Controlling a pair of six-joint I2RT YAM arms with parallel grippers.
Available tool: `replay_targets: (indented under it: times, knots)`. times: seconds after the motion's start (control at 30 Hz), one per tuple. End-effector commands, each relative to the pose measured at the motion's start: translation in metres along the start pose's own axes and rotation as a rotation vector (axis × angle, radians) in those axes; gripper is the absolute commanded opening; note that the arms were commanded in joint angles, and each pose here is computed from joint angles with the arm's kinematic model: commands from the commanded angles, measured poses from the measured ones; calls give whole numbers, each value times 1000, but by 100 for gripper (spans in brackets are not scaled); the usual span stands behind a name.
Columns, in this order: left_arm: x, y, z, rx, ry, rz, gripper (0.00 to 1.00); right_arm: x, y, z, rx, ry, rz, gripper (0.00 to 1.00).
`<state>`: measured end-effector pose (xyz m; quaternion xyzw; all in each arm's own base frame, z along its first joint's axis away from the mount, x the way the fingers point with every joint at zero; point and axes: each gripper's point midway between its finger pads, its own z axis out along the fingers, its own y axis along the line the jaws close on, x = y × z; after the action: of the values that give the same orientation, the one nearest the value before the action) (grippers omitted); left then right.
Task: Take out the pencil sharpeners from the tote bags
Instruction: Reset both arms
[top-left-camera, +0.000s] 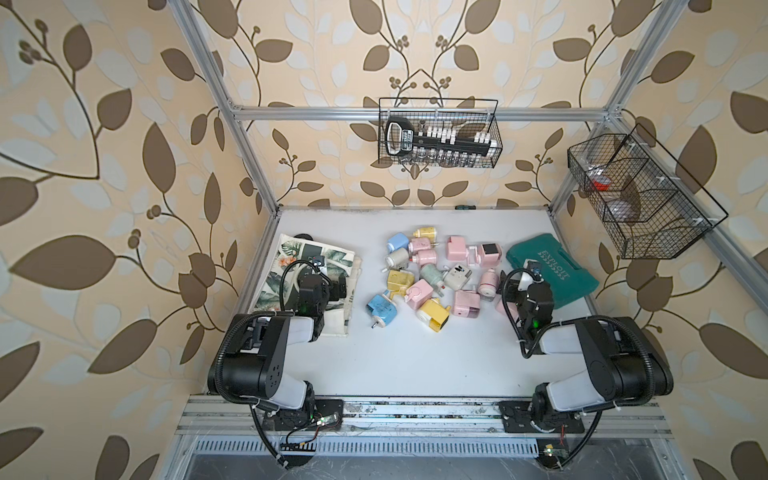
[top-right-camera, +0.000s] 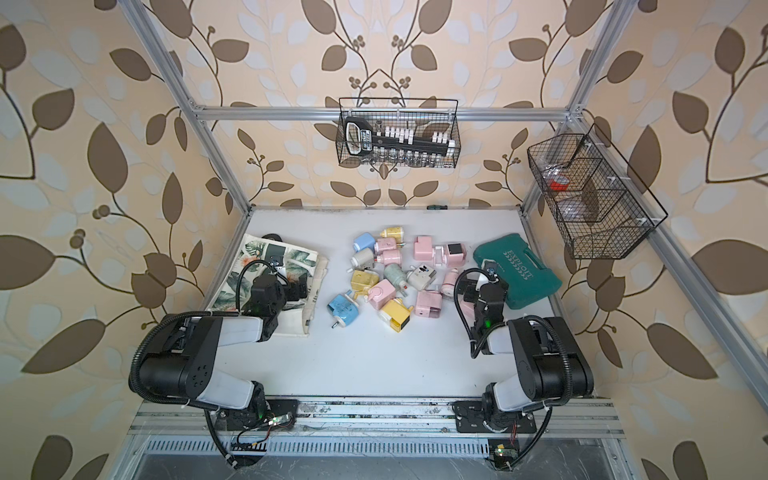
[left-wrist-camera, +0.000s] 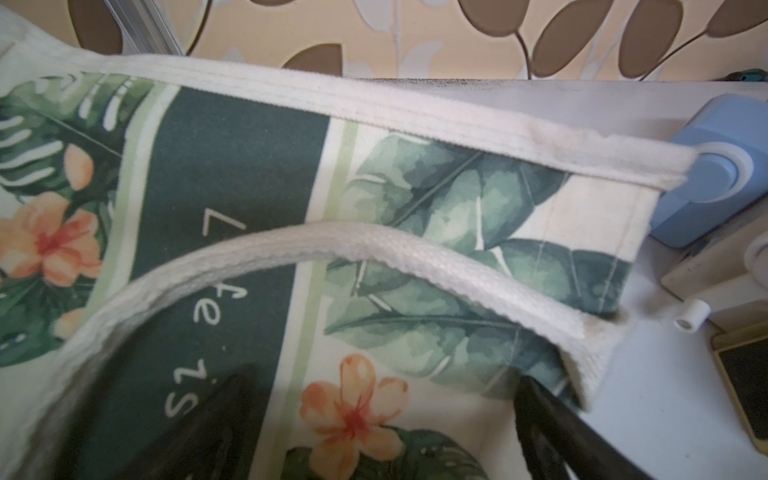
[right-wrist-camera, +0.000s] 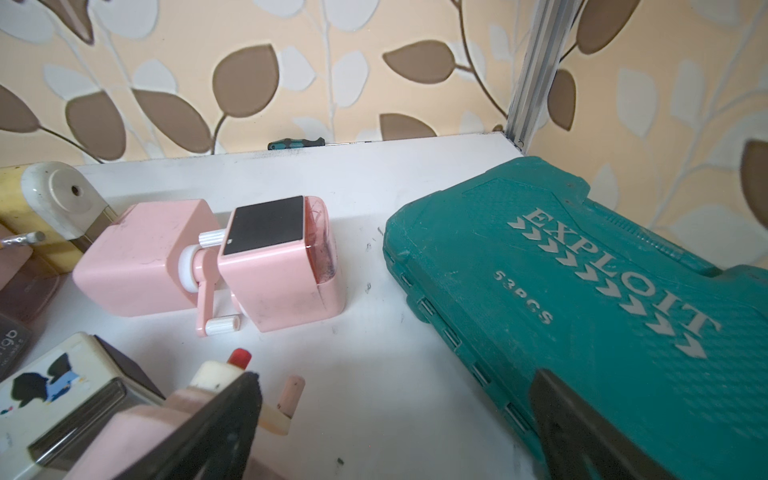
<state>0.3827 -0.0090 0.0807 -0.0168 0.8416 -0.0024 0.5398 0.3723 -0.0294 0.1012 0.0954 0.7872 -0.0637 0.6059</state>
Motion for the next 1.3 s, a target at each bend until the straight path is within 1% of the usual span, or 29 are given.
replay_targets:
  times: [0.0,0.07,0.4,0.43,0.5,0.57,0.6,0.67,0.73,0.77,0.8,0.87,0.93,1.27]
  knots:
    - [3,-1,2,17,21,-8,99,-3,3,3,-12,0,7,100]
    - [3,-1,3,17,21,-7,99,-6,2,-3,-20,-25,10,100]
    - [3,-2,-1,22,5,1,99,-7,3,-4,-26,-31,10,100]
    - [2,-3,-3,21,-4,9,99,-9,4,-8,-34,-45,9,100]
    - [0,-7,-9,18,-37,28,99,-15,6,-31,-73,-137,6,100]
    - [1,-8,-12,19,-53,33,99,-20,0,-49,-67,-214,29,100]
    - [1,-8,-12,18,-48,34,99,-19,-2,-48,-54,-215,36,100]
    - [2,-8,-7,13,-27,33,99,-13,-2,-27,-20,-139,27,100]
    - [3,-2,1,-2,8,13,99,-2,5,0,-11,7,2,100]
    - [3,-1,3,19,26,-4,99,-8,4,-4,-17,-48,2,100]
    - [3,-1,3,27,30,-12,99,-9,2,-4,-5,-55,11,100]
    - [2,-1,4,31,31,-15,99,-5,1,-4,-1,-24,14,100]
    - [3,-1,4,29,33,-15,99,-8,1,-4,-1,-38,11,100]
    - [4,0,3,29,33,-14,99,-7,2,-5,-3,-32,12,100]
